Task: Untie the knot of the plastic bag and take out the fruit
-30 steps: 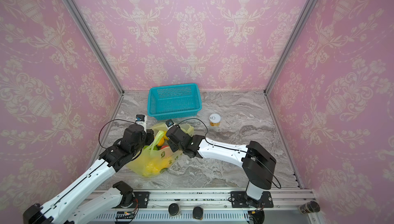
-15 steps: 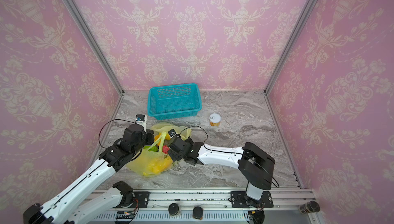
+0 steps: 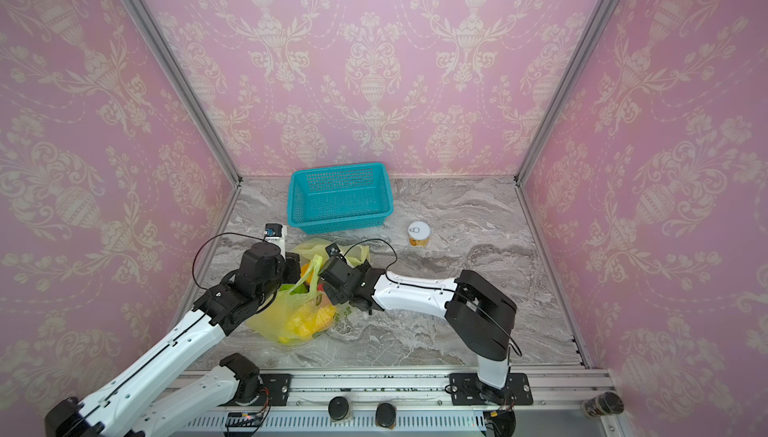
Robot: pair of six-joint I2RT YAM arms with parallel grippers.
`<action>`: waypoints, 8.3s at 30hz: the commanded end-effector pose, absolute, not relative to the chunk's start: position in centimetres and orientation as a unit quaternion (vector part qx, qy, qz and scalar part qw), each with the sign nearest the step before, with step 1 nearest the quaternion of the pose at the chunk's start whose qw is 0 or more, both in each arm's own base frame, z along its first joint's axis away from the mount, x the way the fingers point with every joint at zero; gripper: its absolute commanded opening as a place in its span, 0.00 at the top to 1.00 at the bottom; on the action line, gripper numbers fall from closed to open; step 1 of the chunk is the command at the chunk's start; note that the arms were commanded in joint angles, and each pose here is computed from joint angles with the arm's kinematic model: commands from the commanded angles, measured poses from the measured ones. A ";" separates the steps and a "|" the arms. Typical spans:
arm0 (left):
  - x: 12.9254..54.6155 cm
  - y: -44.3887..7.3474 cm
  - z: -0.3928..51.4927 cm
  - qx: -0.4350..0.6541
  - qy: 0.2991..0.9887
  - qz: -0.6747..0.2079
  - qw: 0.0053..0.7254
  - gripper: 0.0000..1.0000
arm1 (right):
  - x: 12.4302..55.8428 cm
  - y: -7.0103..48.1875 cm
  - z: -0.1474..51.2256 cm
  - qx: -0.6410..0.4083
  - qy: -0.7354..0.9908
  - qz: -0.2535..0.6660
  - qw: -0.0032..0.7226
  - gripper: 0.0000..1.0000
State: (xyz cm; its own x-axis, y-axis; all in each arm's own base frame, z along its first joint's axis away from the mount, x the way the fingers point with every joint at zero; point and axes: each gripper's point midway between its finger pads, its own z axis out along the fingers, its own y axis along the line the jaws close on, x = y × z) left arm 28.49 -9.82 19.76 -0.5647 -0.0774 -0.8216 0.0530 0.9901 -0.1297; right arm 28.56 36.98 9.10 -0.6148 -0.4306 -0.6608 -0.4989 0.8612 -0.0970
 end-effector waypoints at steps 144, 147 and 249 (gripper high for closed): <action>29.8 -9.9 18.1 -0.037 0.865 -0.085 0.494 1.00 | 51.6 27.2 11.9 -0.095 0.936 0.018 0.339 0.87; 29.8 -9.9 18.2 -0.037 0.864 -0.085 0.495 1.00 | 49.6 25.7 12.0 -0.084 0.937 0.015 0.340 0.86; 29.8 -10.3 17.8 -0.030 0.865 -0.095 0.491 1.00 | 20.9 46.3 7.8 -0.436 0.799 0.260 0.322 0.14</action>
